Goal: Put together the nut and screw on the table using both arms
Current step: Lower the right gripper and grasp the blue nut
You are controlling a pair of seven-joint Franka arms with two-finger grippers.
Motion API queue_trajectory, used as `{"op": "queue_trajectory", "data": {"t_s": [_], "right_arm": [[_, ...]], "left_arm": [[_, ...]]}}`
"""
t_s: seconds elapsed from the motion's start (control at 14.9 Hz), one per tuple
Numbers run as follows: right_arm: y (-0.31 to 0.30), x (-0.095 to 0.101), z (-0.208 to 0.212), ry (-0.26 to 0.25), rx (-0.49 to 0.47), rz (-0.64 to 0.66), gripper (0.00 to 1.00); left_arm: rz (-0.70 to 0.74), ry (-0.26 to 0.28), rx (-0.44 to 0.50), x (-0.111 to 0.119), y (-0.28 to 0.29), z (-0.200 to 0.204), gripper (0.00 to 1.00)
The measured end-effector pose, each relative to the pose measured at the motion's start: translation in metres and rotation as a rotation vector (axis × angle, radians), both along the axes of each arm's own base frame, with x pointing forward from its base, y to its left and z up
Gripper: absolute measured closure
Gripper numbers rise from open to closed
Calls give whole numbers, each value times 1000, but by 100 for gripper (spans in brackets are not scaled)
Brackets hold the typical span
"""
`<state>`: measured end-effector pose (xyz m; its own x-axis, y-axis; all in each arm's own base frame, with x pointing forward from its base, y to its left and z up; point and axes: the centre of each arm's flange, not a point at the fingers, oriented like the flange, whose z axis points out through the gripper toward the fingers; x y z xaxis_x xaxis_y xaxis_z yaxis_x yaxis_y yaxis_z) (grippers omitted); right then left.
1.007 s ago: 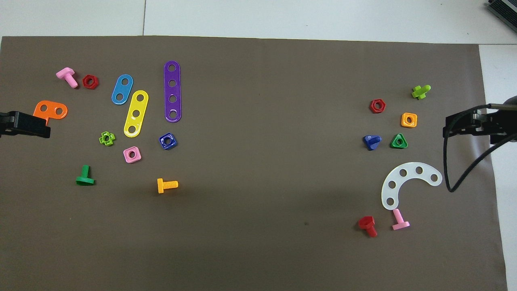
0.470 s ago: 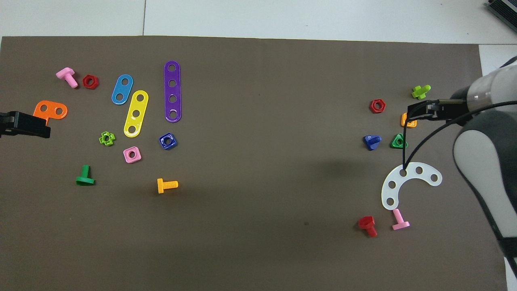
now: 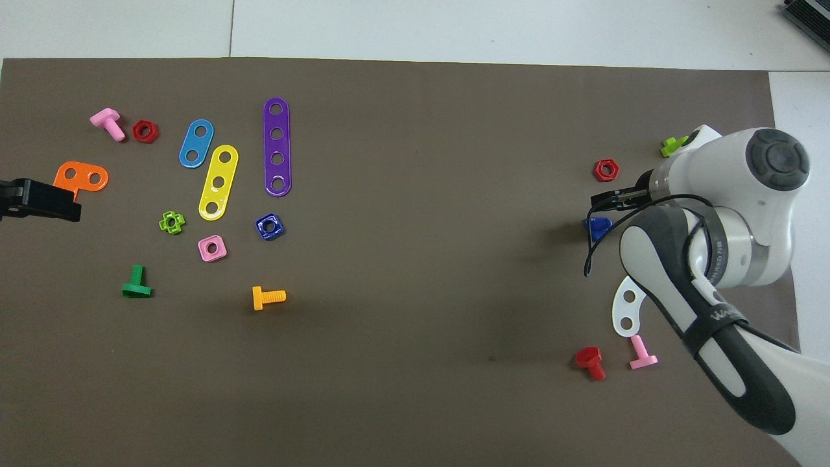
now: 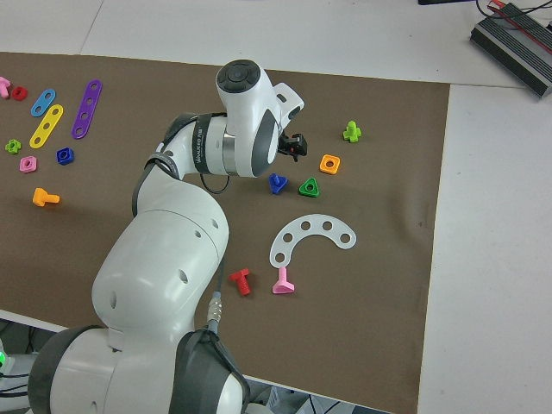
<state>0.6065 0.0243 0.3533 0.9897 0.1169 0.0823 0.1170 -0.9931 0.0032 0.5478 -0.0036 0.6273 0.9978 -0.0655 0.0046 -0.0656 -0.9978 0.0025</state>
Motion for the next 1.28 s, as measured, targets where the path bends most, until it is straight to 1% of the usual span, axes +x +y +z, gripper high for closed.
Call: {"op": "queue_trajectory", "data": {"t_s": [0.13, 0.2, 0.27, 0.34, 0.47, 0.54, 0.94, 1.01, 1.07, 1.14, 1.28], "right_arm": [[7, -6, -15, 15, -3, 38, 0], [9, -8, -19, 19, -5, 60, 3], [9, -10, -22, 15, -6, 80, 3], [7, -11, -26, 8, -5, 96, 8], [3, -15, -35, 3, 10, 106, 30], [2, -16, -37, 4, 20, 106, 37], [2, -16, -47, 14, 23, 132, 41], [2, -16, -48, 15, 23, 136, 45], [2, -16, -49, 15, 23, 139, 45], [2, -16, -49, 15, 22, 140, 51], [2, -16, -49, 15, 22, 141, 73]], "left_arm": [[0, 0, 0, 0, 0, 0, 0], [0, 0, 0, 0, 0, 0, 0], [0, 0, 0, 0, 0, 0, 0], [0, 0, 0, 0, 0, 0, 0], [0, 0, 0, 0, 0, 0, 0], [0, 0, 0, 0, 0, 0, 0], [0, 0, 0, 0, 0, 0, 0], [0, 0, 0, 0, 0, 0, 0], [0, 0, 0, 0, 0, 0, 0], [0, 0, 0, 0, 0, 0, 0], [0, 0, 0, 0, 0, 0, 0]]}}
